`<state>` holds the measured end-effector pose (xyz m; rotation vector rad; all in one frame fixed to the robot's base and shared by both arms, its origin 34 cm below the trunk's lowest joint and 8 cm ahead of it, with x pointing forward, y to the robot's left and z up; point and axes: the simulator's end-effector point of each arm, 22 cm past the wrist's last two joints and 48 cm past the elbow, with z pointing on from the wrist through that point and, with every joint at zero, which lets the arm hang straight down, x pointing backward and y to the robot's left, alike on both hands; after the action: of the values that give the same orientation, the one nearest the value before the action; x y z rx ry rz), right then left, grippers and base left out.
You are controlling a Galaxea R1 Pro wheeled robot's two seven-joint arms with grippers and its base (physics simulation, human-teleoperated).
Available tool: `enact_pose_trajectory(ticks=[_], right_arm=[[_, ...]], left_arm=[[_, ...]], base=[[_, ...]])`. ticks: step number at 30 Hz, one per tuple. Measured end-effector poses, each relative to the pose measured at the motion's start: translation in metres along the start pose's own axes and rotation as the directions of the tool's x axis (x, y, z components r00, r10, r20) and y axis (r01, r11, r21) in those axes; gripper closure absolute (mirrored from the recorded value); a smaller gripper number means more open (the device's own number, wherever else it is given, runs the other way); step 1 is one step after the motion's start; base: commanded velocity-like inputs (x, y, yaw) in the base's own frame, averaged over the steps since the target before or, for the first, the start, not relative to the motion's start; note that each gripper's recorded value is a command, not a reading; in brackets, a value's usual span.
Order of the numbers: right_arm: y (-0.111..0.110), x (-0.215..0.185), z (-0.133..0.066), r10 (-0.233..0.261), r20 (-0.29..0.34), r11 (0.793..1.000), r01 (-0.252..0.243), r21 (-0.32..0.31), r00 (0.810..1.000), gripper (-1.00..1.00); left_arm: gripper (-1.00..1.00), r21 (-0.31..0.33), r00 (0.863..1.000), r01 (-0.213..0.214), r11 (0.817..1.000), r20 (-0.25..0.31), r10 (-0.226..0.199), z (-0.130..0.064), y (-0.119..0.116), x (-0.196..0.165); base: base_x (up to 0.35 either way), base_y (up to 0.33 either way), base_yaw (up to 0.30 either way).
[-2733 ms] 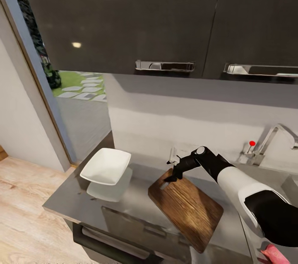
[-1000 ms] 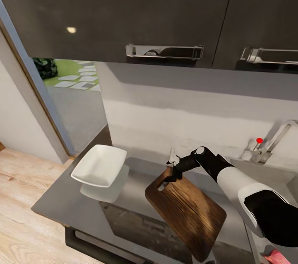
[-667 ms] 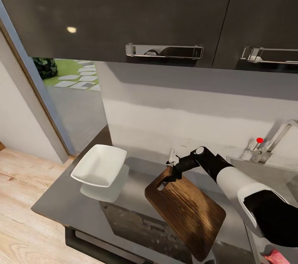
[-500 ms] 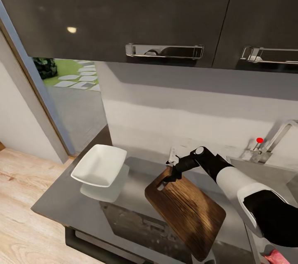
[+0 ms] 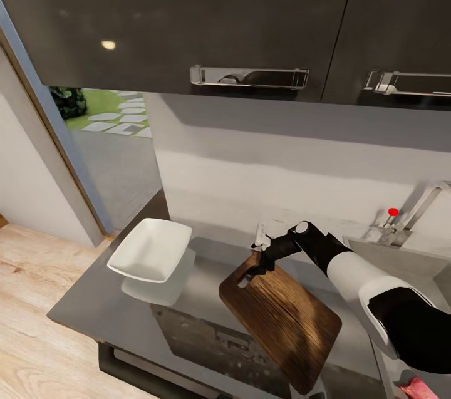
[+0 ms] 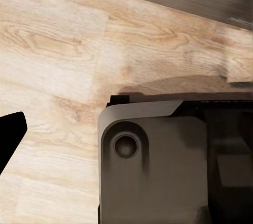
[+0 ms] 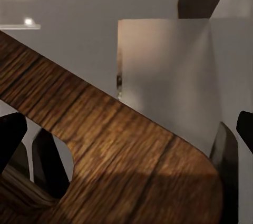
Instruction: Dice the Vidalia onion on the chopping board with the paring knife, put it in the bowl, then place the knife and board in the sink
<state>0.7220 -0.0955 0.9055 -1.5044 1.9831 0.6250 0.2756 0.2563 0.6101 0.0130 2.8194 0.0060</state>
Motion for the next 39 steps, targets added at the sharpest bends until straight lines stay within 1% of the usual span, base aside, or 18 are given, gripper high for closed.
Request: enact_pose_trajectory(ticks=[12, 23, 24, 39], right_arm=[[0.0005, 0.0016, 0.0045, 0.007, 0.008, 1.000, -0.007, -0.007, 1.000, -1.00], [0.0000, 0.0014, 0.0047, 0.010, 0.015, 1.000, -0.010, -0.007, 1.000, -1.00], [-0.0001, 0.0014, 0.0046, 0.010, 0.016, 1.000, -0.010, -0.007, 1.000, 1.00], [-0.0003, 0.0025, 0.0036, 0.014, 0.011, 1.000, -0.014, -0.006, 1.000, 1.00]], left_arm=[[-1.00, 0.000, 1.000, 0.000, 1.000, -0.011, 0.000, 0.0002, 0.0003, 0.0048], [-1.00, 0.000, 1.000, 0.000, 1.000, -0.013, 0.000, 0.0002, 0.0000, 0.0056], [-1.00, 0.000, 1.000, 0.000, 1.000, -0.013, 0.000, 0.0002, 0.0001, 0.0056], [-1.00, -0.001, 1.000, 0.000, 1.000, -0.012, 0.000, 0.0002, 0.0007, 0.0049]], base=[[0.000, 0.000, 0.000], [0.000, 0.000, 0.000], [0.000, 0.000, 0.000], [0.000, 0.000, 0.000]])
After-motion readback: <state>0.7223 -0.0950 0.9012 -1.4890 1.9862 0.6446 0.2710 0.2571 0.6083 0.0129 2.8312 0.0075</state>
